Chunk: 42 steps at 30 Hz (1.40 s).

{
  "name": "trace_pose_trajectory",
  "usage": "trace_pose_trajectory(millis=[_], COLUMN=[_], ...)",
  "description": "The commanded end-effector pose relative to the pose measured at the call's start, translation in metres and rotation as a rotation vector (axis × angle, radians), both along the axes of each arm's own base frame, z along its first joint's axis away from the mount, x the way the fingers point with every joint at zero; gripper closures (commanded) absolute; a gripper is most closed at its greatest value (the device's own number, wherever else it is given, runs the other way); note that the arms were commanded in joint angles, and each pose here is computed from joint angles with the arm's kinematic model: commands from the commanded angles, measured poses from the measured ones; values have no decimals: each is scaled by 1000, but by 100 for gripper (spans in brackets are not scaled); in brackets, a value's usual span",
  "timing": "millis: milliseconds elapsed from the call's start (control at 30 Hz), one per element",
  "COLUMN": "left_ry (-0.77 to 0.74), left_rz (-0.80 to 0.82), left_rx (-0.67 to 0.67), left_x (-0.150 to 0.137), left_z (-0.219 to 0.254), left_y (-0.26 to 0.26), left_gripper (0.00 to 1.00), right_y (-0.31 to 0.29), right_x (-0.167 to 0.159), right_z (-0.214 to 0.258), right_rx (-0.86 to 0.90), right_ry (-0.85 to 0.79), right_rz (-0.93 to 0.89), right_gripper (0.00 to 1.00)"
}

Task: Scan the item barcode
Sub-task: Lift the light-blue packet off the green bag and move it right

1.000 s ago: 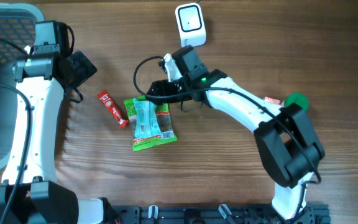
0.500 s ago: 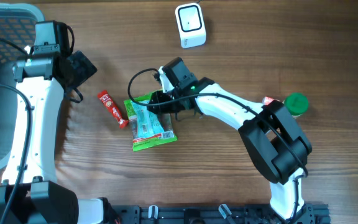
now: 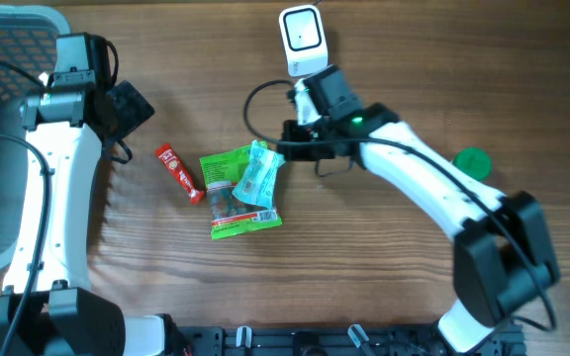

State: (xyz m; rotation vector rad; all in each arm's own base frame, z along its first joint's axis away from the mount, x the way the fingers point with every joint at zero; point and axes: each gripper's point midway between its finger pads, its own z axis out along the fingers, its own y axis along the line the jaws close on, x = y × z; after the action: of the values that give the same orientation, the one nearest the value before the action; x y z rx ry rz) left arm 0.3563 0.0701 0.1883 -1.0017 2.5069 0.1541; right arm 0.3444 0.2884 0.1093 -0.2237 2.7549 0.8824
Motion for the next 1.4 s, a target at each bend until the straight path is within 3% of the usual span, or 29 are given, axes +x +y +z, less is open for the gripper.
trace_pose_trajectory(millis=[0, 67, 100, 133, 167, 267, 367, 467, 600, 633, 733, 800, 1033, 1167, 1200, 1267, 1367], left_ry=[-18, -18, -18, -18, -18, -18, -18, -18, -18, -18, -18, -18, -18, -18, -18, -18, -18], left_rz=[11, 11, 11, 11, 11, 12, 12, 12, 11, 11, 12, 12, 11, 11, 12, 12, 12], left_rx=[19, 19, 19, 19, 19, 19, 19, 19, 19, 19, 19, 19, 19, 19, 19, 19, 19], left_x=[1, 1, 1, 1, 1, 1, 1, 1, 1, 1, 1, 1, 1, 1, 1, 1, 1], left_z=[7, 7, 7, 7, 7, 7, 7, 7, 7, 7, 7, 7, 7, 7, 7, 7, 7], left_y=[6, 6, 6, 6, 6, 6, 6, 6, 6, 6, 6, 6, 6, 6, 6, 6, 6], left_gripper=[0, 0, 0, 0, 0, 0, 0, 0, 0, 0, 0, 0, 0, 0, 0, 0, 0], right_y=[-32, -37, -33, -25, -20, -14, -12, -3, 27, 30, 26, 14, -54, -82, -83, -86, -87], right_x=[-3, -6, -5, 1, 6, 15, 18, 14, 1, 0, -1, 2, 14, 2, -3, -8, -15], right_z=[-4, -11, -11, -11, -11, -16, -35, -63, -89, -92, -94, -90, -41, -51, -52, -56, -48], right_rx=[-120, -141, -129, -101, -68, -22, -12, -27, -10, -11, -24, -36, -103, -214, -223, -241, -251], right_ry=[8, 34, 19, -21, -28, -73, -36, 16, 36, 46, 62, 74, 62, 137, 153, 171, 158], right_rz=[-56, -83, -75, -74, -115, -132, -176, -172, -104, -120, -140, -164, -320, -442, -437, -432, -369], right_gripper=[95, 95, 67, 28, 15, 8, 8, 18, 54, 55, 86, 96, 96, 96, 92, 55, 53])
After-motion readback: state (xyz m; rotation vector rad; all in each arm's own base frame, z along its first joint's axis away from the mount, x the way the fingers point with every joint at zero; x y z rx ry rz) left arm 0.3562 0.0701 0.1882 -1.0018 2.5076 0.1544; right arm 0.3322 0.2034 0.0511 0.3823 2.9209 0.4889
